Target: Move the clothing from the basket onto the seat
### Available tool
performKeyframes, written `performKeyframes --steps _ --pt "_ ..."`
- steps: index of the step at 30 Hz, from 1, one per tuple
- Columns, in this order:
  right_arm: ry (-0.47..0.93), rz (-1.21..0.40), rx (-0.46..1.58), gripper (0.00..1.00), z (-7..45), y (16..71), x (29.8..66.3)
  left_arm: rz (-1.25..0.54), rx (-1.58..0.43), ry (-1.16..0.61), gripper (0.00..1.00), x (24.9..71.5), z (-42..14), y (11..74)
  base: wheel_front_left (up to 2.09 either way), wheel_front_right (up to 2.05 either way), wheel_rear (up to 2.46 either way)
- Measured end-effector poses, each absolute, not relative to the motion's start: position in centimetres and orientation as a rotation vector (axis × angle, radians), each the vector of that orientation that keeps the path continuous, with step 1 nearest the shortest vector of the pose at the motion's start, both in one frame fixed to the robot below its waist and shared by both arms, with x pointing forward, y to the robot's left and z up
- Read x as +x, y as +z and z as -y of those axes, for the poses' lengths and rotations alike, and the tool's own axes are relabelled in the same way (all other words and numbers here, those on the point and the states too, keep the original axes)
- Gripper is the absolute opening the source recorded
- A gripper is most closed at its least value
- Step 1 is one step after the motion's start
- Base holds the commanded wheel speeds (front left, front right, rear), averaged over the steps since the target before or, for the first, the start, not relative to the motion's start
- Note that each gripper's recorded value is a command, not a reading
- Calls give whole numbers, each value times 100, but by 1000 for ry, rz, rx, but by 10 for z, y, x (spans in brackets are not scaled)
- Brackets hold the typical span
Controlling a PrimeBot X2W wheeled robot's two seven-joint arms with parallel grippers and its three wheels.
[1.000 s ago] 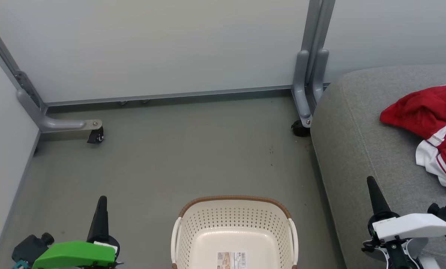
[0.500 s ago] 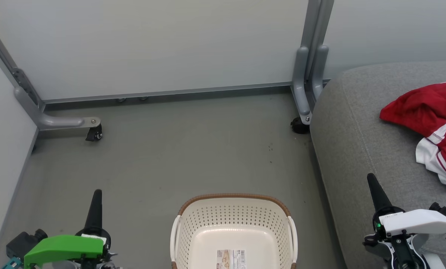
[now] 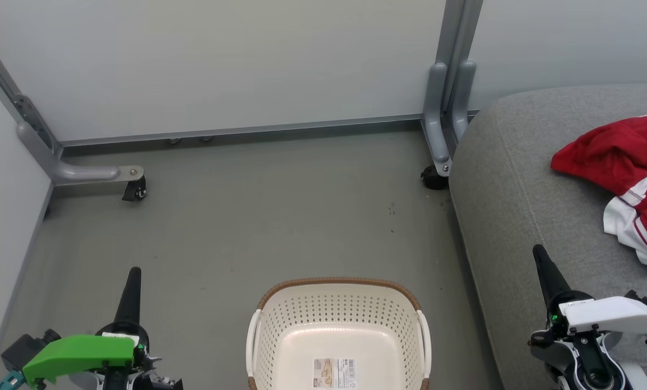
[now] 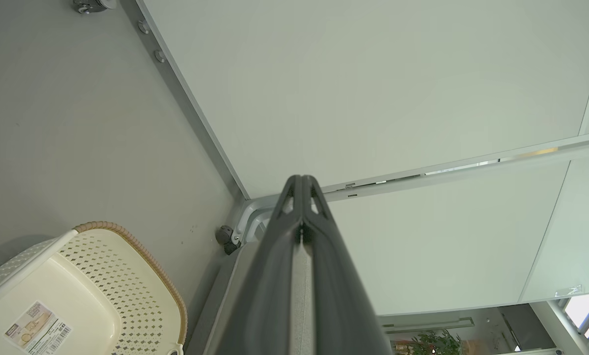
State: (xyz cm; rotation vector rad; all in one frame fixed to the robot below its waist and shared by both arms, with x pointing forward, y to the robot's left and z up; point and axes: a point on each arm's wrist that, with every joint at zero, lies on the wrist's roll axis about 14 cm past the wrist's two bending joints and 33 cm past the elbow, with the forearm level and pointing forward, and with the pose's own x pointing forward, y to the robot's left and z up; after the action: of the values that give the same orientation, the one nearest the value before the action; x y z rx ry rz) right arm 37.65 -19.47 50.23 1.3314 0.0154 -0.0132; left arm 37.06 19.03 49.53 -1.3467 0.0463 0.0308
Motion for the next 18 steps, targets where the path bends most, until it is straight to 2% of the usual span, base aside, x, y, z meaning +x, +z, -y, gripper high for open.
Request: performKeyframes --steps 18 --pt "-8 -9 1472 0 198 505 384 -28 -1481 22 0 380 -196 500 0 0 0"
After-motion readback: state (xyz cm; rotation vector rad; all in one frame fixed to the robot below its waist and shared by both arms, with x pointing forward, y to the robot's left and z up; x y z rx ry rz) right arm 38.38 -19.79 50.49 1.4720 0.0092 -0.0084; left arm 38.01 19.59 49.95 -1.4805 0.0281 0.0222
